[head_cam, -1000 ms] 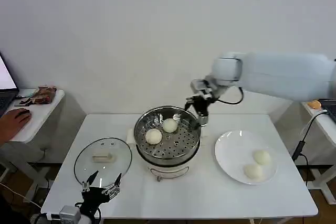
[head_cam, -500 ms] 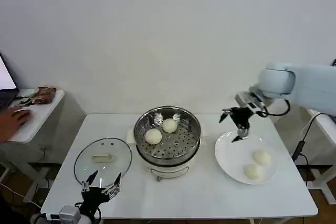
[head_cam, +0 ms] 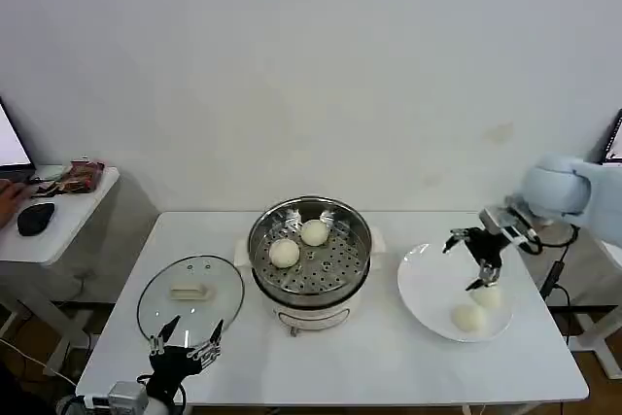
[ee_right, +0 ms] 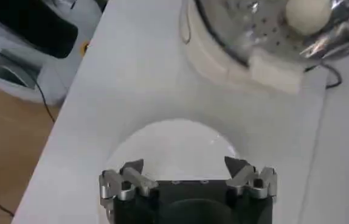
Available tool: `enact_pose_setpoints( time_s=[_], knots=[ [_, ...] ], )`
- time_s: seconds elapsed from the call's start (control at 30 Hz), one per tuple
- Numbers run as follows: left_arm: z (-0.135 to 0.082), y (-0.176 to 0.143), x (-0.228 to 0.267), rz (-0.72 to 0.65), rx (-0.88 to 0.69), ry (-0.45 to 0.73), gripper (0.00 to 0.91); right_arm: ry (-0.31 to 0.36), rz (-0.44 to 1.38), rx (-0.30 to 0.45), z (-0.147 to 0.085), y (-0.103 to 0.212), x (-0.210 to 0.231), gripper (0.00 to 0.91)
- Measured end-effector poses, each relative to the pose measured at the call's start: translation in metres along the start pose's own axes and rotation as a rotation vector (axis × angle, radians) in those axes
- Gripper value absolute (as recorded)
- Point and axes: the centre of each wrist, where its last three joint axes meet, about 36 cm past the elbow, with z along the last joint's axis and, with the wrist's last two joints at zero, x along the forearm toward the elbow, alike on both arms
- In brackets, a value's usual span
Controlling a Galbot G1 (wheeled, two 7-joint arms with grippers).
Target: Take steamed baozi put them in steamer then cover it.
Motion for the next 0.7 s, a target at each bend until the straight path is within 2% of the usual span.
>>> enact_pose_setpoints(
  time_s=[0.27,0.7],
  knots=[
    [0.001,0.0,0.001,0.0,-0.007,0.002,0.907,0.016,-0.025,-0.018,0.024,0.013,-0.026,0.907],
    [0.0,0.0,0.0,-0.004,-0.013,-0.005,0.907,0.03,-0.064,-0.045,0.049,0.031,-0.066,0.907]
  ],
)
